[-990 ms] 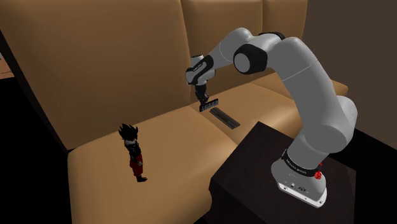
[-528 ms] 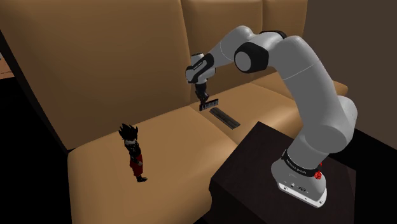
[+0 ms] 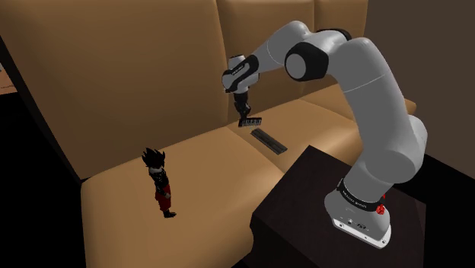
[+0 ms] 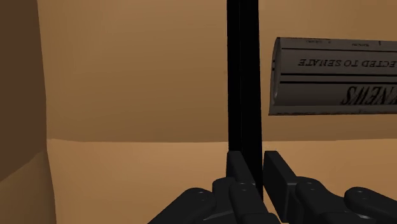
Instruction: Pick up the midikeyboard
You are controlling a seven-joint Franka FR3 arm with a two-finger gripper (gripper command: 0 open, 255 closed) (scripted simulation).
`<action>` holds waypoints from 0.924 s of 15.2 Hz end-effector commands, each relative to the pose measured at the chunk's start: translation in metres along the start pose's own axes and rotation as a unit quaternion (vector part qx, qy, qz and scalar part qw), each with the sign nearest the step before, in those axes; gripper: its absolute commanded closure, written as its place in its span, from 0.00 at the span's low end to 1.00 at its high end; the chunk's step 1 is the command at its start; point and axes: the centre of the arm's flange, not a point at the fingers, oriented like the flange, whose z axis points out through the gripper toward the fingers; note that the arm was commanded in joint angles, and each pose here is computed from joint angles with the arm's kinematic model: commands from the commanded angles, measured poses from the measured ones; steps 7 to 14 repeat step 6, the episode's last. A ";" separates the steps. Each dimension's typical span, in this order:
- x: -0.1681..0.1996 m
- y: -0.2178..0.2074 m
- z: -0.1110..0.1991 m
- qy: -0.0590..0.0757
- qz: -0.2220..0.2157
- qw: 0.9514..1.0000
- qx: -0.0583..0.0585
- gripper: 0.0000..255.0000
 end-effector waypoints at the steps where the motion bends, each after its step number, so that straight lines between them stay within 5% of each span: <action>1: -0.001 -0.002 -0.010 0.000 0.000 1.000 0.000 1.00; 14: -0.002 -0.005 -0.026 0.000 0.000 1.000 0.000 1.00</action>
